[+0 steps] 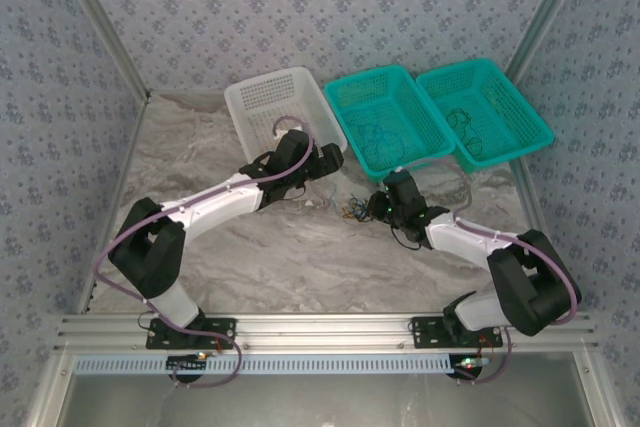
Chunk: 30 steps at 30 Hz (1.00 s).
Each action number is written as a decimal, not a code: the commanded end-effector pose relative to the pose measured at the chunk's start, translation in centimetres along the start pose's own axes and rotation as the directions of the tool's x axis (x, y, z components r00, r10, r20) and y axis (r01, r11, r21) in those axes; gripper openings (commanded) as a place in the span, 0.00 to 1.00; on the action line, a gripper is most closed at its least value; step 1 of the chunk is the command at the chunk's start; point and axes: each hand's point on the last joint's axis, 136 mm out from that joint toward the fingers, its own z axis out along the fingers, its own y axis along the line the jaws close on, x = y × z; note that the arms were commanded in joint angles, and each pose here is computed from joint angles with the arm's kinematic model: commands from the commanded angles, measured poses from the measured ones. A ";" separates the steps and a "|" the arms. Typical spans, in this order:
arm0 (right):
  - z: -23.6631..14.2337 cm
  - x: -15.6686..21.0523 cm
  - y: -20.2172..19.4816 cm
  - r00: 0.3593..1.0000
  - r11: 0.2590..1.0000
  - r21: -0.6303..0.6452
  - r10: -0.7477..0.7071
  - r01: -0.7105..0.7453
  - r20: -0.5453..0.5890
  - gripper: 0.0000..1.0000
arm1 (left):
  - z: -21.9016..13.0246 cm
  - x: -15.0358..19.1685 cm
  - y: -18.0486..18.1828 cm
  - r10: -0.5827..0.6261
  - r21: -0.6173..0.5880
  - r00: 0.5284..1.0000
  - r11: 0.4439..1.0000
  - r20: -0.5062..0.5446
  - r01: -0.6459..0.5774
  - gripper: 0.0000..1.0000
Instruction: Untangle the cables
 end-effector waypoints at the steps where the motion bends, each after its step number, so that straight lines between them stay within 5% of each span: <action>1: -0.4 -0.3 0.5 0.999 0.999 -0.043 -0.024 0.025 0.023 0.04 | 0.6 0.6 -0.9 0.041 0.034 0.999 0.999 -0.031 -0.040 1.00; 20: -5.3 -0.8 2.3 0.949 0.930 -0.193 -0.296 0.312 0.109 0.00 | 1.9 3.2 -2.0 0.181 0.092 0.979 0.981 -0.095 -0.172 1.00; 30: -7.3 -1.0 4.0 0.907 0.866 -0.274 -0.383 0.419 0.176 0.00 | 1.8 5.8 -1.4 0.424 0.133 0.901 0.902 -0.093 -0.411 0.99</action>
